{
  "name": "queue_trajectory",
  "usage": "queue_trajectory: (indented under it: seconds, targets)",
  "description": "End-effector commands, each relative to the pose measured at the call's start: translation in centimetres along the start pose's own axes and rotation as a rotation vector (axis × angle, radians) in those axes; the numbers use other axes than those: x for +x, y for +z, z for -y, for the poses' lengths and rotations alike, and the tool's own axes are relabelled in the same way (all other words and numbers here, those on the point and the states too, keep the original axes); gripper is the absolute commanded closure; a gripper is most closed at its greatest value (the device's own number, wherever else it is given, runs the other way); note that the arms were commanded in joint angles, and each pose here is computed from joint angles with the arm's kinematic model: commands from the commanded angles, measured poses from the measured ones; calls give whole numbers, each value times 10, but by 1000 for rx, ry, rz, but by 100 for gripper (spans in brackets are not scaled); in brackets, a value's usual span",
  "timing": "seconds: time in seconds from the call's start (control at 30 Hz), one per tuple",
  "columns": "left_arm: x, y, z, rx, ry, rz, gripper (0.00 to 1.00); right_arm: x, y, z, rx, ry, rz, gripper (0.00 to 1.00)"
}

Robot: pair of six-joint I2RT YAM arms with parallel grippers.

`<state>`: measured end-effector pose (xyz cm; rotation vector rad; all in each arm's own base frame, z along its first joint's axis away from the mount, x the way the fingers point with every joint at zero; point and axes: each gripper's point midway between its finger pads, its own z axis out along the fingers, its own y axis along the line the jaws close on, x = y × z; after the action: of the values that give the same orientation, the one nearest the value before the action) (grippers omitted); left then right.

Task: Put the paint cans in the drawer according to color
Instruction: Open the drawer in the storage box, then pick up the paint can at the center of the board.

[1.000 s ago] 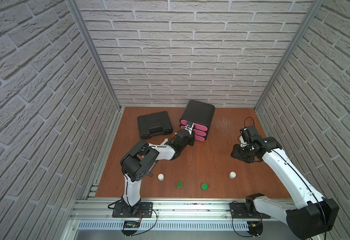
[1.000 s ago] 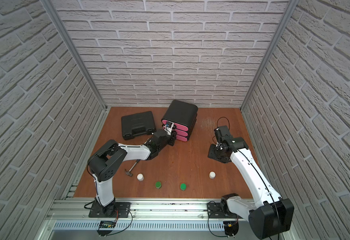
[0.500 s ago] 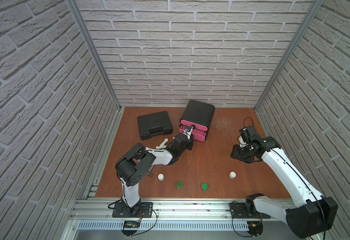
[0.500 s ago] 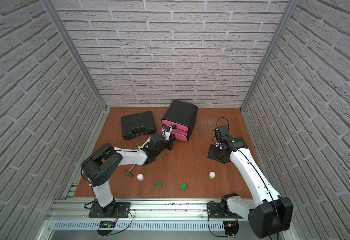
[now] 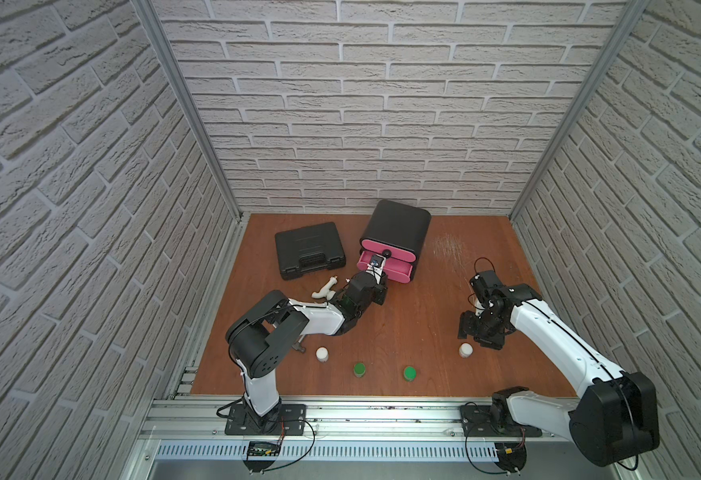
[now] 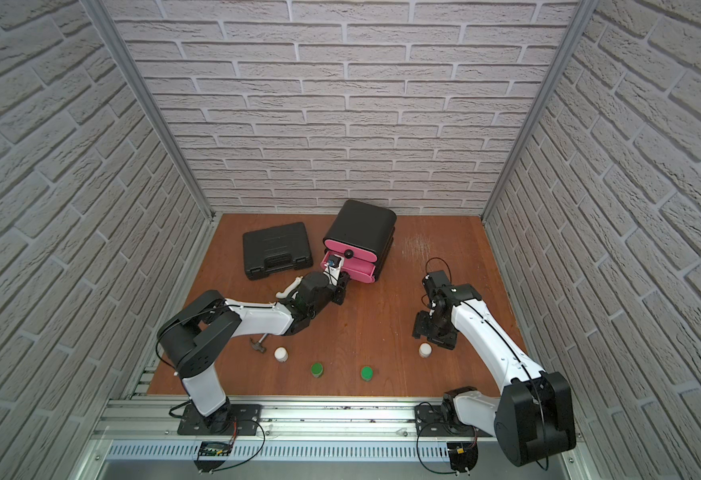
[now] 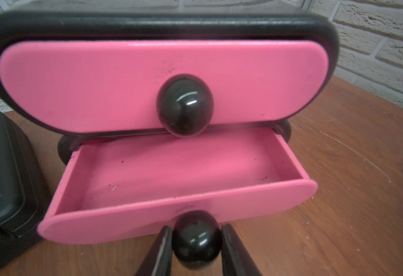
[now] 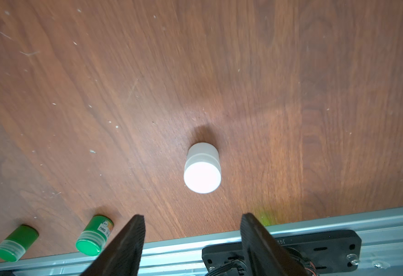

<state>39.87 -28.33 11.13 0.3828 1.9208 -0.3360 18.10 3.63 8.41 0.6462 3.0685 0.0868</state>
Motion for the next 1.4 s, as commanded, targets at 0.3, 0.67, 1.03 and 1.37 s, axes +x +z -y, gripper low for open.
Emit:
queue_trajectory:
  seconds: [0.3,0.67,1.03,1.37]
  targets:
    - [-26,-15,5,8,-5,80,71,-8,36,-3,4,57,-13,34]
    - [-26,-16,6,7,1,81,69,-10,46,6,56,70,-16,46]
    - [-28,-20,8,1,3,92,70,-2,53,13,82,85,-34,45]
    - [-30,-21,7,-8,2,102,69,0,61,9,56,88,-50,54]
